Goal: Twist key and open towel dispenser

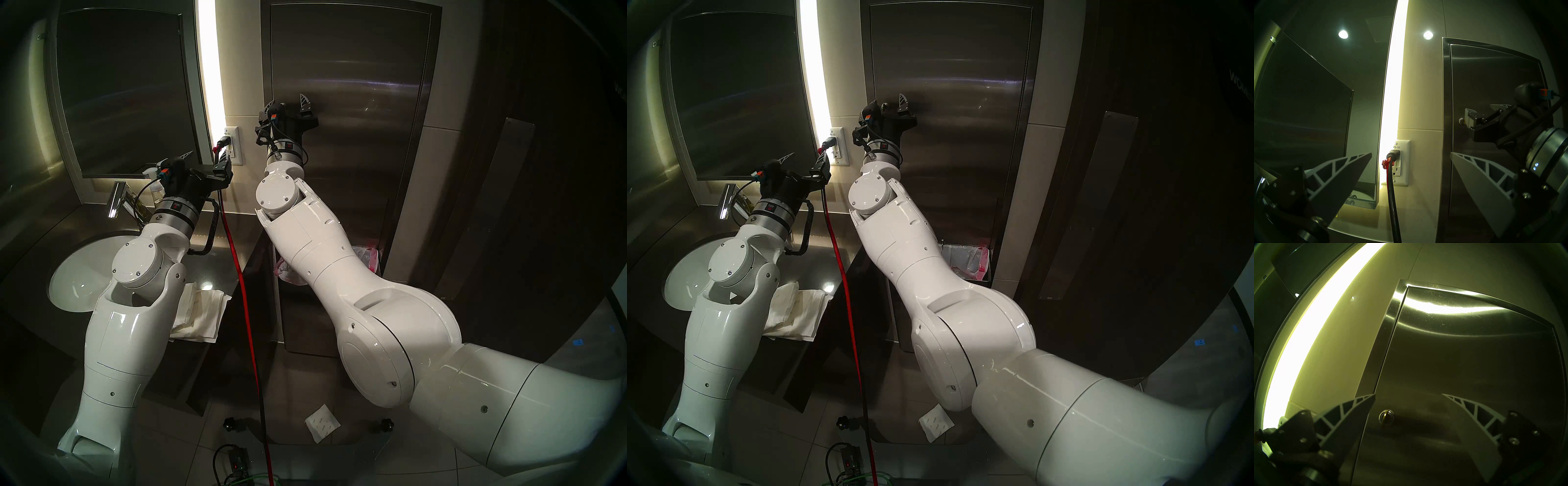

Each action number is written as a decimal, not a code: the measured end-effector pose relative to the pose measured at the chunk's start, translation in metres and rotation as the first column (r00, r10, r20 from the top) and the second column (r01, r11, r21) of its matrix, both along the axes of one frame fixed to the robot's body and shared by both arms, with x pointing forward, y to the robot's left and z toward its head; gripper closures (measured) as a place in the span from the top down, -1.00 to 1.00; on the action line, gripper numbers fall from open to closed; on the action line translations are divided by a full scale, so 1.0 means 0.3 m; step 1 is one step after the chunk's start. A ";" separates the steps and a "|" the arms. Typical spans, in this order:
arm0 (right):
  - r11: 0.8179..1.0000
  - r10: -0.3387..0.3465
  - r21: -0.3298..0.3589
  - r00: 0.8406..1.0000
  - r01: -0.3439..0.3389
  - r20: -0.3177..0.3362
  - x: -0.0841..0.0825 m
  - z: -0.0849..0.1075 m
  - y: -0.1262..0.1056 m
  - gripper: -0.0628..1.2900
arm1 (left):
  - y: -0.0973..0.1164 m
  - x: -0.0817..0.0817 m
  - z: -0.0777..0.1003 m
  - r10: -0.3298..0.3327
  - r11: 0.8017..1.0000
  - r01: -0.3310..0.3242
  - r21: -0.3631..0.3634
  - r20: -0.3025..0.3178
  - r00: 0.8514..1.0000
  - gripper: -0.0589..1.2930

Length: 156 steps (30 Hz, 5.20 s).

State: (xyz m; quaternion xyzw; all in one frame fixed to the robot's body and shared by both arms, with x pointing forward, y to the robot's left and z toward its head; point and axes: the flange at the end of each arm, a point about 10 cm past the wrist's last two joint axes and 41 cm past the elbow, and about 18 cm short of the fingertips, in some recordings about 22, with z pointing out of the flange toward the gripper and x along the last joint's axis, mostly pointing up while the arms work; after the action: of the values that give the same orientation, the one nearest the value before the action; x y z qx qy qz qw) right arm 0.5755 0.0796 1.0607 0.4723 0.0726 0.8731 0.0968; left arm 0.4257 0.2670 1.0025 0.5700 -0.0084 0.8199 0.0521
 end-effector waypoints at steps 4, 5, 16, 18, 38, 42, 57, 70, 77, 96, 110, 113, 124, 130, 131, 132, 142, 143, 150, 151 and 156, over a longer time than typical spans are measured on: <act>1.000 -0.005 -0.002 1.000 0.005 -0.005 0.013 -0.009 -0.002 0.40 | 0.000 0.000 0.000 0.000 1.000 0.000 0.000 0.000 1.000 0.95; 1.000 -0.006 -0.002 1.000 0.006 -0.006 0.016 -0.011 -0.003 0.52 | 0.000 0.000 0.000 0.000 1.000 0.000 0.000 0.000 1.000 0.95; 1.000 -0.011 -0.011 1.000 0.011 -0.018 0.045 -0.036 -0.009 0.79 | 0.000 0.000 0.000 0.000 1.000 0.000 0.000 0.000 1.000 0.95; 1.000 -0.003 -0.017 1.000 0.003 -0.019 0.046 -0.039 -0.001 0.31 | 0.000 0.000 0.000 0.000 1.000 0.000 0.000 0.000 1.000 0.95; 0.999 0.023 -0.026 0.999 -0.024 -0.024 0.074 -0.041 -0.001 -0.55 | 0.000 0.000 0.000 0.000 1.000 0.000 0.000 0.000 1.000 0.95; 0.999 0.024 -0.021 0.999 -0.025 -0.026 0.079 -0.040 -0.004 -0.55 | 0.000 0.000 0.000 0.000 1.000 0.000 0.000 0.000 1.000 0.95; 0.999 0.037 -0.027 0.999 -0.038 -0.029 0.089 -0.044 -0.005 -0.74 | 0.000 0.000 0.000 0.000 1.000 0.000 0.000 0.000 1.000 0.95; 1.000 0.029 -0.003 1.000 -0.029 -0.001 0.074 -0.055 -0.005 -0.96 | 0.000 0.000 0.000 0.000 1.000 0.000 0.000 0.000 1.000 0.95; 0.999 0.031 0.031 0.999 -0.032 0.042 0.035 -0.083 0.006 -0.96 | 0.000 0.000 0.000 0.000 1.000 0.000 0.000 0.000 1.000 0.95; 0.990 0.050 0.121 0.985 -0.071 0.165 -0.086 -0.143 0.027 -0.96 | 0.001 0.000 0.000 0.000 1.000 0.000 0.001 -0.001 1.000 0.95; 0.964 -0.064 0.265 0.947 -0.023 0.314 -0.122 -0.062 -0.109 -0.96 | 0.001 -0.001 -0.004 -0.002 1.000 0.002 0.003 -0.005 1.000 0.95; 0.959 -0.087 0.285 0.939 -0.012 0.333 -0.128 -0.058 -0.143 -0.96 | 0.001 -0.001 -0.005 -0.002 1.000 0.002 0.003 -0.006 1.000 0.95; 0.959 -0.140 0.277 0.944 0.054 0.300 -0.164 -0.237 -0.256 -0.96 | 0.002 -0.002 -0.015 -0.003 1.000 0.003 0.005 -0.014 1.000 0.95; 0.962 -0.172 0.253 0.952 0.107 0.253 -0.190 -0.376 -0.336 0.92 | 0.002 -0.003 -0.019 -0.004 1.000 0.004 0.005 -0.017 1.000 0.95; 0.962 -0.174 0.252 0.952 0.110 0.250 -0.192 -0.384 -0.341 0.92 | 0.002 -0.003 -0.019 -0.004 1.000 0.004 0.005 -0.018 1.000 0.95; 0.962 -0.176 0.250 0.953 0.113 0.248 -0.194 -0.392 -0.347 0.92 | 0.002 -0.003 -0.020 -0.004 1.000 0.004 0.006 -0.018 1.000 0.95; 0.961 -0.225 0.208 0.954 0.184 0.196 -0.255 -0.570 -0.480 0.92 | 0.002 -0.004 -0.024 -0.005 1.000 0.005 0.006 -0.021 1.000 0.95; 0.960 -0.230 0.203 0.954 0.191 0.191 -0.261 -0.586 -0.494 0.92 | 0.002 -0.004 -0.024 -0.005 1.000 0.005 0.006 -0.022 1.000 0.95; 0.961 -0.251 0.163 0.952 0.224 0.174 -0.315 -0.681 -0.583 0.92 | 0.003 -0.004 -0.025 -0.006 1.000 0.006 0.007 -0.023 1.000 0.95; 0.961 -0.252 0.156 0.952 0.226 0.172 -0.324 -0.695 -0.594 0.92 | 0.003 -0.004 -0.025 -0.006 1.000 0.006 0.007 -0.023 1.000 0.95; 0.965 -0.249 0.131 0.953 0.228 0.173 -0.363 -0.736 -0.631 0.92 | 0.003 -0.004 -0.025 -0.006 1.000 0.006 0.007 -0.023 1.000 0.95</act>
State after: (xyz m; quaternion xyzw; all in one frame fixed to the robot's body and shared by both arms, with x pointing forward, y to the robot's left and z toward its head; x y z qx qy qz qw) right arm 0.4667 -0.1097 0.8400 0.3975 -0.0423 0.8984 0.1819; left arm 0.4245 0.2680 0.9949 0.5797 -0.0124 0.8131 0.0527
